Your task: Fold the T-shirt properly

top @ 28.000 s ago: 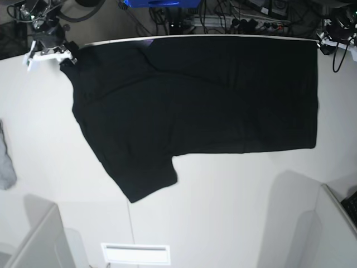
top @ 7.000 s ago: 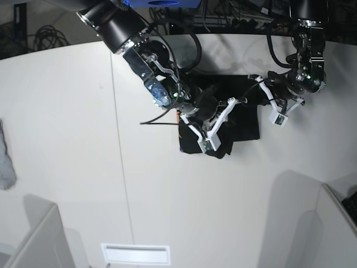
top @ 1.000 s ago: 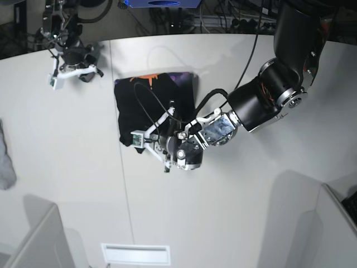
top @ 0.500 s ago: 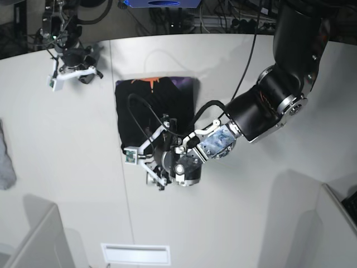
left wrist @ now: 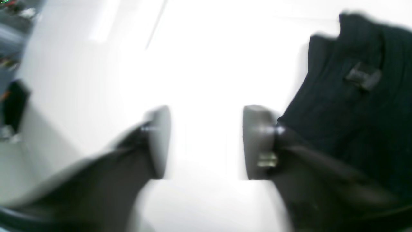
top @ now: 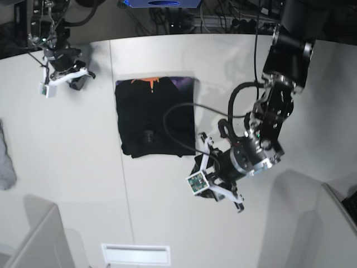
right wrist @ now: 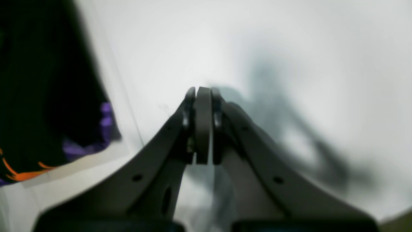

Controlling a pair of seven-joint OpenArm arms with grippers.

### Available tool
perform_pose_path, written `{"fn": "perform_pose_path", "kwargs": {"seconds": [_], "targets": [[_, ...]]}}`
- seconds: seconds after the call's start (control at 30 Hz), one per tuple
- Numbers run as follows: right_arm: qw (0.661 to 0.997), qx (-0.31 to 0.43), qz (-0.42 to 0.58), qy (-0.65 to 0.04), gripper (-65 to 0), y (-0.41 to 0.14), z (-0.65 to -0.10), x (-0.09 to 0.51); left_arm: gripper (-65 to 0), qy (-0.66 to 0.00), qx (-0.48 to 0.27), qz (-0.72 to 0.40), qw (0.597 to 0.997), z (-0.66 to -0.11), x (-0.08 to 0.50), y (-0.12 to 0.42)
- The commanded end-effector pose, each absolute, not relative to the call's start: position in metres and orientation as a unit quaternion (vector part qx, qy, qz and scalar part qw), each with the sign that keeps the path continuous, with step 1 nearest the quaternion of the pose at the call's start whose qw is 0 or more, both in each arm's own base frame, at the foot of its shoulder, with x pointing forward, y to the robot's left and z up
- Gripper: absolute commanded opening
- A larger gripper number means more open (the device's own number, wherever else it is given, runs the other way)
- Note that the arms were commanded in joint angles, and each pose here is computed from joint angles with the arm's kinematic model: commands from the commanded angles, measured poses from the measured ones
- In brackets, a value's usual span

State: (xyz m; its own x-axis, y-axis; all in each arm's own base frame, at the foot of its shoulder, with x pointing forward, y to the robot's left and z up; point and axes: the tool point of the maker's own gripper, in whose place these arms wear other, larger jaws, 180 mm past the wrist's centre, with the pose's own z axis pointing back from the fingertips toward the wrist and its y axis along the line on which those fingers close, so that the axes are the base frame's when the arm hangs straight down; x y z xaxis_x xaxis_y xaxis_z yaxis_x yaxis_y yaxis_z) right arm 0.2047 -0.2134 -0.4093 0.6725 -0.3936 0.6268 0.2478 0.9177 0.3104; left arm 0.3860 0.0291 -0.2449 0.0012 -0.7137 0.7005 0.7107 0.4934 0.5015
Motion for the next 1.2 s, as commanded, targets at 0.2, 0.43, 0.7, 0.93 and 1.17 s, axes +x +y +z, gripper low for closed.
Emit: {"fn": "perform_pose_path", "kwargs": {"seconds": [0.2, 0.43, 0.7, 0.93, 1.17], "targets": [[0.886, 0.012, -0.051, -0.461, -65.0, -0.22, -0.376, 0.216, -65.0, -0.492, 0.047, -0.403, 0.771, -0.263, 0.344, 0.115], [0.862, -0.017, -0.023, -0.507, -65.0, -0.212, -0.359, 0.215, -65.0, -0.489, -0.018, -0.329, 0.807, -0.299, 0.288, 0.15], [0.863, -0.02, -0.019, -0.504, -65.0, -0.213, -0.36, 0.19, -65.0, -0.534, -0.132, -0.282, 0.786, -0.312, 0.208, 0.129], [0.863, -0.016, -0.022, -0.504, -65.0, -0.207, -0.362, 0.159, -65.0, -0.516, -0.171, -0.256, 0.799, -0.325, 0.165, 0.123], [0.87, -0.017, -0.024, -0.492, -65.0, -0.206, -0.367, 0.136, -65.0, -0.484, -0.224, -0.242, 0.811, -0.344, 0.13, 0.102]]}}
